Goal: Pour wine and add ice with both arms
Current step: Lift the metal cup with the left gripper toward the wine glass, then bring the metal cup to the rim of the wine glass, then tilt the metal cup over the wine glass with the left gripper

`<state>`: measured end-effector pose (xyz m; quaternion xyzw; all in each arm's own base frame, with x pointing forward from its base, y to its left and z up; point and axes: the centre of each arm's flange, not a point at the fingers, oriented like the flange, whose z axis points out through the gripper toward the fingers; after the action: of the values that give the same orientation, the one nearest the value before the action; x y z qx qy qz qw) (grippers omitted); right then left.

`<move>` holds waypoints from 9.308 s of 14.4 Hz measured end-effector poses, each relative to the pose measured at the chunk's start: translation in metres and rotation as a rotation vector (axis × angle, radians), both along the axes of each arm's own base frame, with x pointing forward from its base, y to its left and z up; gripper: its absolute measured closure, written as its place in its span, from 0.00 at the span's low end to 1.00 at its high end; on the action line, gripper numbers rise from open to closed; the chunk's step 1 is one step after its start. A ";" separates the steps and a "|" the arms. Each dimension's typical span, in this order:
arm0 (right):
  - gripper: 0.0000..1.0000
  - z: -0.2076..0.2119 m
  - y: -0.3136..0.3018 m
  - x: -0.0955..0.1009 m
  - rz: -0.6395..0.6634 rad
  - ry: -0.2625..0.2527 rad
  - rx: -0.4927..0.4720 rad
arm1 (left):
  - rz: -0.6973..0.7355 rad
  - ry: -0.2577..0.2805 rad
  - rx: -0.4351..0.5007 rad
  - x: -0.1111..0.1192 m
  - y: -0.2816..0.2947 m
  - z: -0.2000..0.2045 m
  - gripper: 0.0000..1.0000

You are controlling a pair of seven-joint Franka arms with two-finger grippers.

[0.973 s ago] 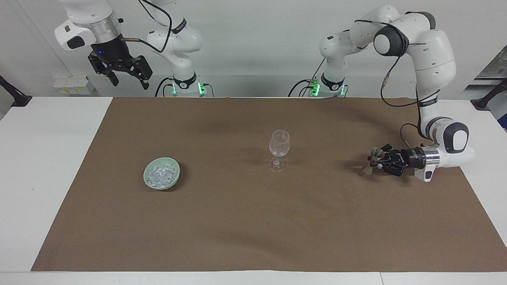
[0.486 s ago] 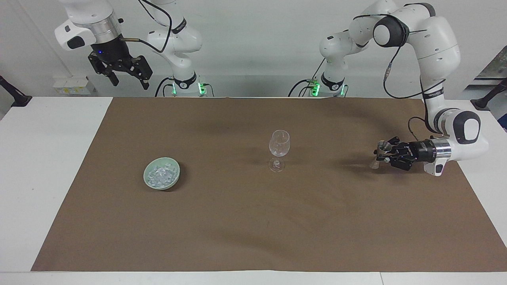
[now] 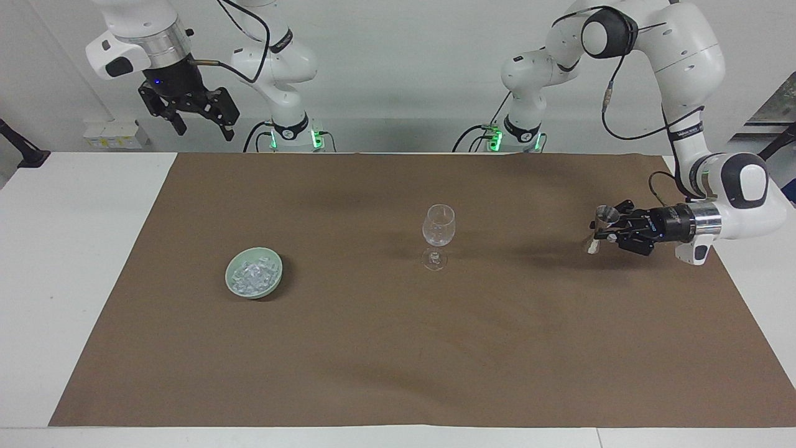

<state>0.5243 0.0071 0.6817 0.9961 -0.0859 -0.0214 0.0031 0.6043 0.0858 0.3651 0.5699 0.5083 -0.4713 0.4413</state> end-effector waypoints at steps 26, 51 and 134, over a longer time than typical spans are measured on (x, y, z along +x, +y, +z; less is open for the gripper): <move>0.00 0.000 0.000 0.000 -0.001 0.000 0.000 | 0.083 0.060 0.220 -0.052 -0.198 0.045 0.74; 0.00 0.000 -0.001 0.000 -0.001 0.000 0.000 | 0.084 0.031 0.341 -0.085 -0.267 0.071 0.74; 0.00 0.000 0.000 0.000 0.013 0.000 0.001 | -0.052 0.069 1.339 -0.081 -0.394 0.136 0.75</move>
<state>0.5243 0.0067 0.6816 0.9966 -0.0793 -0.0216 0.0030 0.5230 -0.3082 0.5007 0.7173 0.6909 -0.0829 -0.0355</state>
